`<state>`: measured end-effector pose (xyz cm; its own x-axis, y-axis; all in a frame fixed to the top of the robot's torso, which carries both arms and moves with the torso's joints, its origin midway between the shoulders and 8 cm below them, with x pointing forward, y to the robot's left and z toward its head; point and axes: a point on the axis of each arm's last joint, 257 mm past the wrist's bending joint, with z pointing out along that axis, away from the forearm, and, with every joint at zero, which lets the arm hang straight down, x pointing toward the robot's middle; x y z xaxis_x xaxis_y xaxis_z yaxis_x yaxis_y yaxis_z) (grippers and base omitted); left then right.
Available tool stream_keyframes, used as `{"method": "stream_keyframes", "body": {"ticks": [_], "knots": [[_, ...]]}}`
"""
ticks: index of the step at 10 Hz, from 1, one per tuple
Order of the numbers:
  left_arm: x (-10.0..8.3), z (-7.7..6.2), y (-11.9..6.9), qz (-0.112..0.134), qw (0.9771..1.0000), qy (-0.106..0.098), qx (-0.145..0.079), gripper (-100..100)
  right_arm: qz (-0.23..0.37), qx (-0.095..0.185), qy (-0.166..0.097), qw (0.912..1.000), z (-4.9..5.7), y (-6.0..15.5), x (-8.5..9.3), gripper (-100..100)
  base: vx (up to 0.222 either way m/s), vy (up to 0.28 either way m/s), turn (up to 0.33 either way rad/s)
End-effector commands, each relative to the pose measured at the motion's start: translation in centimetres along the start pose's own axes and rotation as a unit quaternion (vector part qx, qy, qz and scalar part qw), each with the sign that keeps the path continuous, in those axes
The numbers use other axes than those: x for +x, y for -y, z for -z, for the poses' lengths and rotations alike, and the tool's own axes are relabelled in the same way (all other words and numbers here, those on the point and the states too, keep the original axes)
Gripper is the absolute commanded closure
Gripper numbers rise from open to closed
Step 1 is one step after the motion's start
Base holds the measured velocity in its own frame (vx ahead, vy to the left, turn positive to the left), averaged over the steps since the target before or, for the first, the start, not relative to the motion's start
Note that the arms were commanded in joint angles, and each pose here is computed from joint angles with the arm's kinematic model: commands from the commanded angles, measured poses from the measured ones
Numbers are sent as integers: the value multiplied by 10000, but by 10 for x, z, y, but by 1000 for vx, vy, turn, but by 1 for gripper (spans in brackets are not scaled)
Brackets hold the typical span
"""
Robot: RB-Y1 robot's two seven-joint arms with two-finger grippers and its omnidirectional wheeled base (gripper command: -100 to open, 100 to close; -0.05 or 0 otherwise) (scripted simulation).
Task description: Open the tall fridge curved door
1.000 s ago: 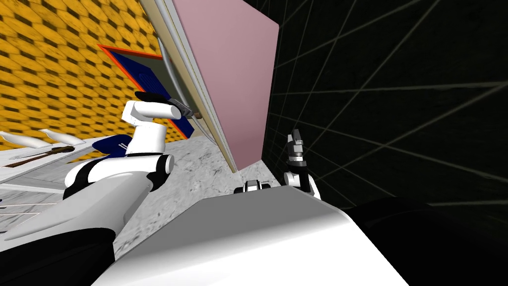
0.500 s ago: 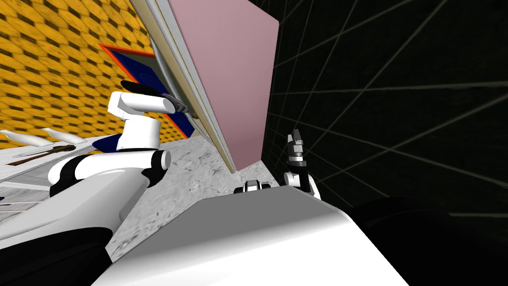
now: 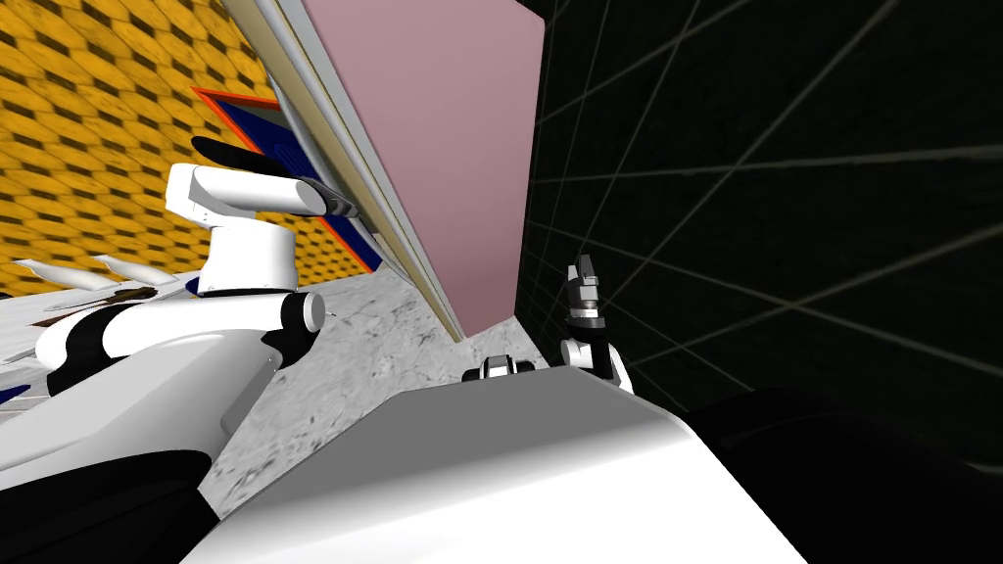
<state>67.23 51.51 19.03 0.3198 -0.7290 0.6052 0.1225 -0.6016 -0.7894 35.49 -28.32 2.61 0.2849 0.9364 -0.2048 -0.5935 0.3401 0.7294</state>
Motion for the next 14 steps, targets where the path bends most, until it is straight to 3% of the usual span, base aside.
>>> {"method": "stream_keyframes", "body": {"ticks": [1, 2, 8, 14], "knots": [[-7, -3, -6, 4, 10000, 67, -56, -100, 1, 1, 0, 10000, 0, 0, 0, 0, 37, 18, 40], [-10, -4, -7, -5, 9999, 95, -74, 100, 1, 1, 0, 10000, 0, 0, 0, 0, -11, 2, 20], [19, -2, -29, -35, 9993, -212, -317, 100, 4, 1, -2, 10000, 0, 0, 0, 0, -36, 273, -48], [50, 1, -51, -70, 9970, -530, -562, 100, 3, 0, -2, 10000, 0, 0, 0, 0, -50, 293, -54]]}}
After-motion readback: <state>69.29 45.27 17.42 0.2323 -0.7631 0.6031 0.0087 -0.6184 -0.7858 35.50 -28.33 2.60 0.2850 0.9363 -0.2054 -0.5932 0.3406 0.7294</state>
